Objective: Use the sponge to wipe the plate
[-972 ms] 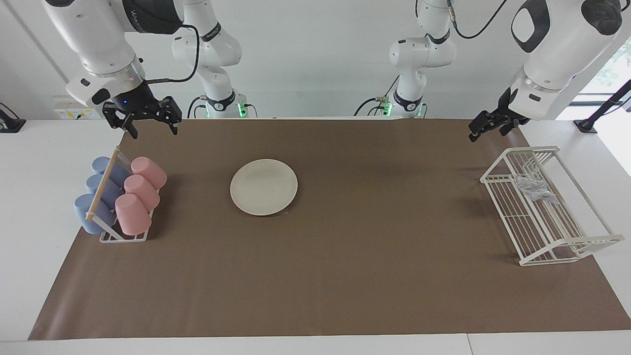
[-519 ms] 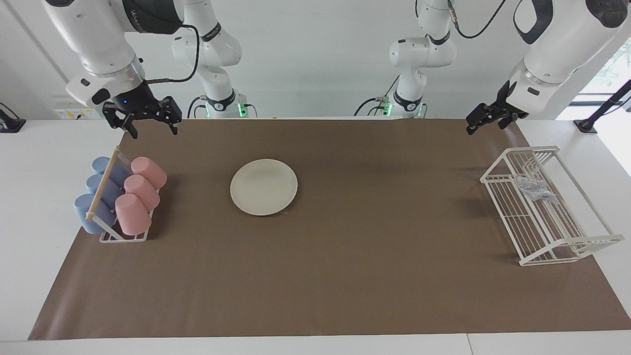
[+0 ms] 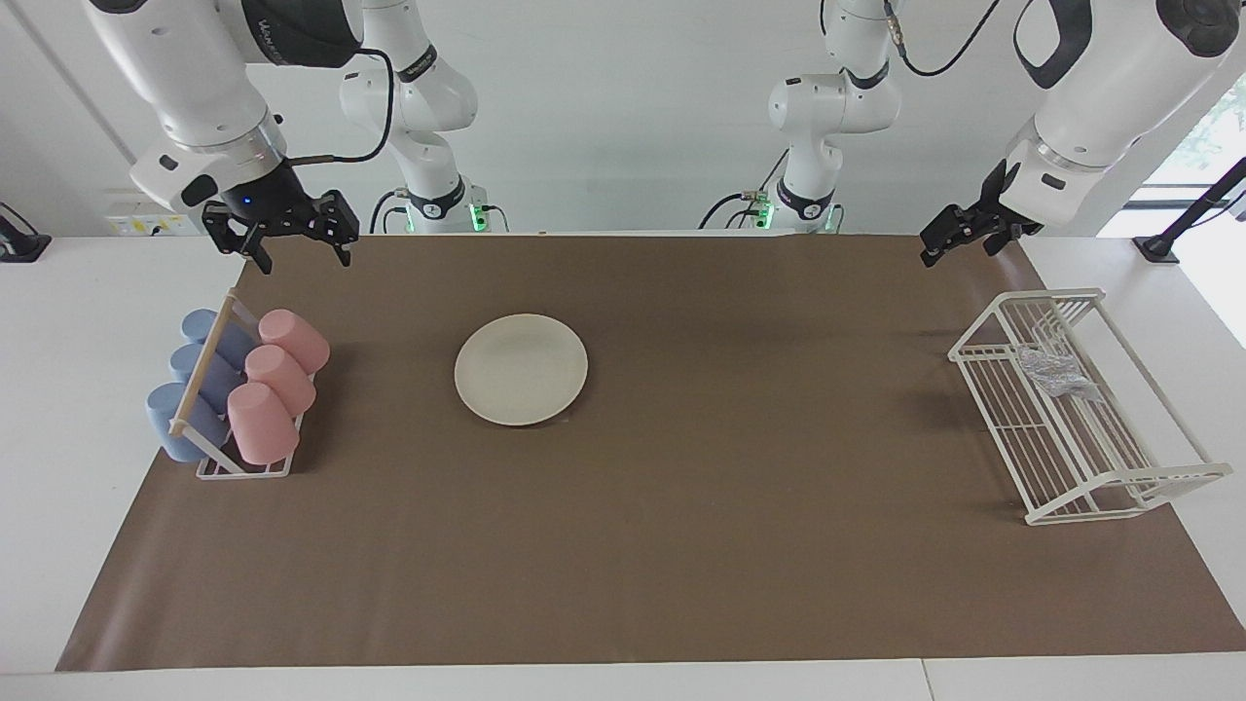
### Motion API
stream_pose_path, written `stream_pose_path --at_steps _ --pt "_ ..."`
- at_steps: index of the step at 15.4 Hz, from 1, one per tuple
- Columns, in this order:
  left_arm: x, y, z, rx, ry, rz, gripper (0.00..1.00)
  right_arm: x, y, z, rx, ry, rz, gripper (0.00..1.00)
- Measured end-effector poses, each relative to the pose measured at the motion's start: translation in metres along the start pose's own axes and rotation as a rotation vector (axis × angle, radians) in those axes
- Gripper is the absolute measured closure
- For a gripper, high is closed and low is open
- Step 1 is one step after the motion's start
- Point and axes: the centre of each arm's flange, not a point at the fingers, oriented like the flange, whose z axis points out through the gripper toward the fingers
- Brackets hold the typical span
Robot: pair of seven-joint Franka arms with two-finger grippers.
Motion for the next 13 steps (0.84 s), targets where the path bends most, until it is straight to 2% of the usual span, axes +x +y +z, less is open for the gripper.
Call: stream_pose_path --at_steps 4,13 --pt "0.0080 0.0008 -0.0001 -0.009 0.057 0.055 0.00 0.0000 0.0000 0.0000 0.000 0.000 0.000 0.00" --pt "0.0093 -0.0001 0.0049 -0.006 0.060 0.105 0.00 0.0000 0.0000 0.0000 0.000 0.000 0.000 0.00"
